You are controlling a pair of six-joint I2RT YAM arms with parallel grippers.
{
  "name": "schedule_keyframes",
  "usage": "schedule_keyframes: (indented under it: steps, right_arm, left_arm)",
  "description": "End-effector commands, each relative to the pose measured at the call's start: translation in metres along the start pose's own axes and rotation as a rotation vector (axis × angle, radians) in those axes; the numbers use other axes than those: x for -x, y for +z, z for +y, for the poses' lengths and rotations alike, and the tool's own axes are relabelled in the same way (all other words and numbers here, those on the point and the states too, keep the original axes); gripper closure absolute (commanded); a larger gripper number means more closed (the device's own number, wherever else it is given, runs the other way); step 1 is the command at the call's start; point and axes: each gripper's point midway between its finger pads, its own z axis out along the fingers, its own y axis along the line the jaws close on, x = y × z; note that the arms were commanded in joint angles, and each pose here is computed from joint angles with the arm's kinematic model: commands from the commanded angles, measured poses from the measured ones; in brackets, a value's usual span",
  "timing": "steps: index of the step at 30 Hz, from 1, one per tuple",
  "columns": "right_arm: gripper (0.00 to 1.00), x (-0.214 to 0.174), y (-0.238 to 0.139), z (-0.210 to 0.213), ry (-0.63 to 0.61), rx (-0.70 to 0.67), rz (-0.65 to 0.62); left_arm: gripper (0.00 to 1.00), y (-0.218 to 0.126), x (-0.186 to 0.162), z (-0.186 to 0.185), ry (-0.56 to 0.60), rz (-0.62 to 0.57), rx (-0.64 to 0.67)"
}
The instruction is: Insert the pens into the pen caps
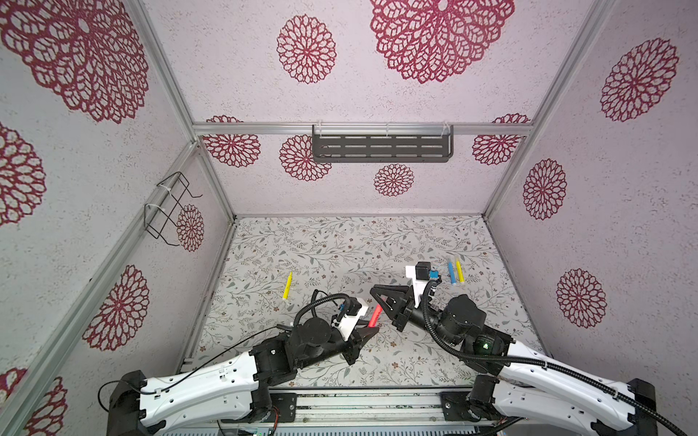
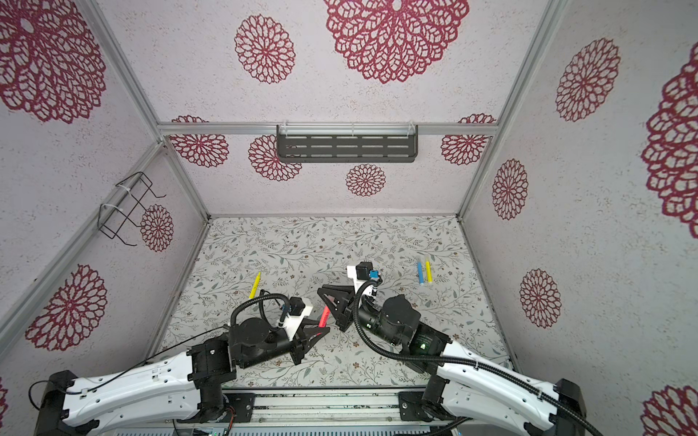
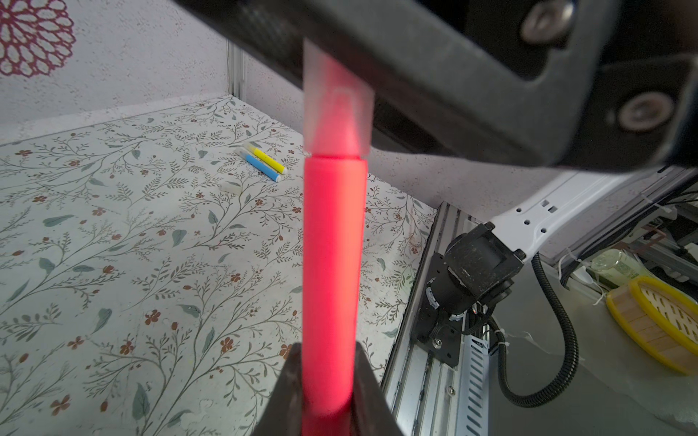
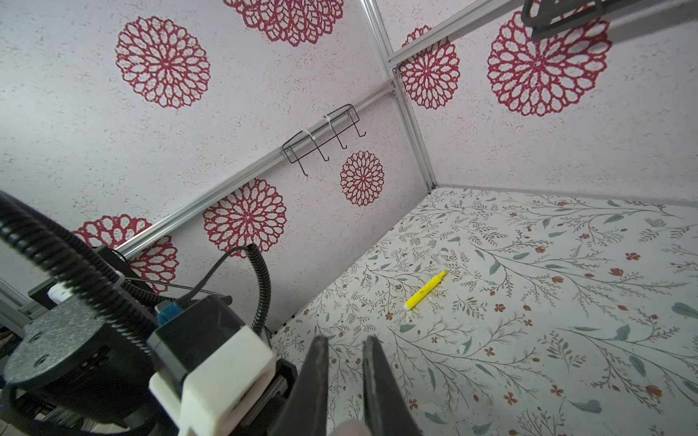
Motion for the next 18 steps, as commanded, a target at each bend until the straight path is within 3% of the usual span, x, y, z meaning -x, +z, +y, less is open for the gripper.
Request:
schedule_keyframes:
  steps: [1, 18]
  right_arm:
    - [1.0, -0.119, -0.011, -0.013, 0.046, -0.005, 0.413]
    - [1.0, -0.148, -0.014, -0.011, 0.068, -0.002, 0.46]
  left_arm:
    - [1.0, -0.049, 0.141, -0.013, -0.049, -0.488, -0.037]
    - [1.0, -0.064, 0.163, -0.013, -0.033, -0.547, -0.055]
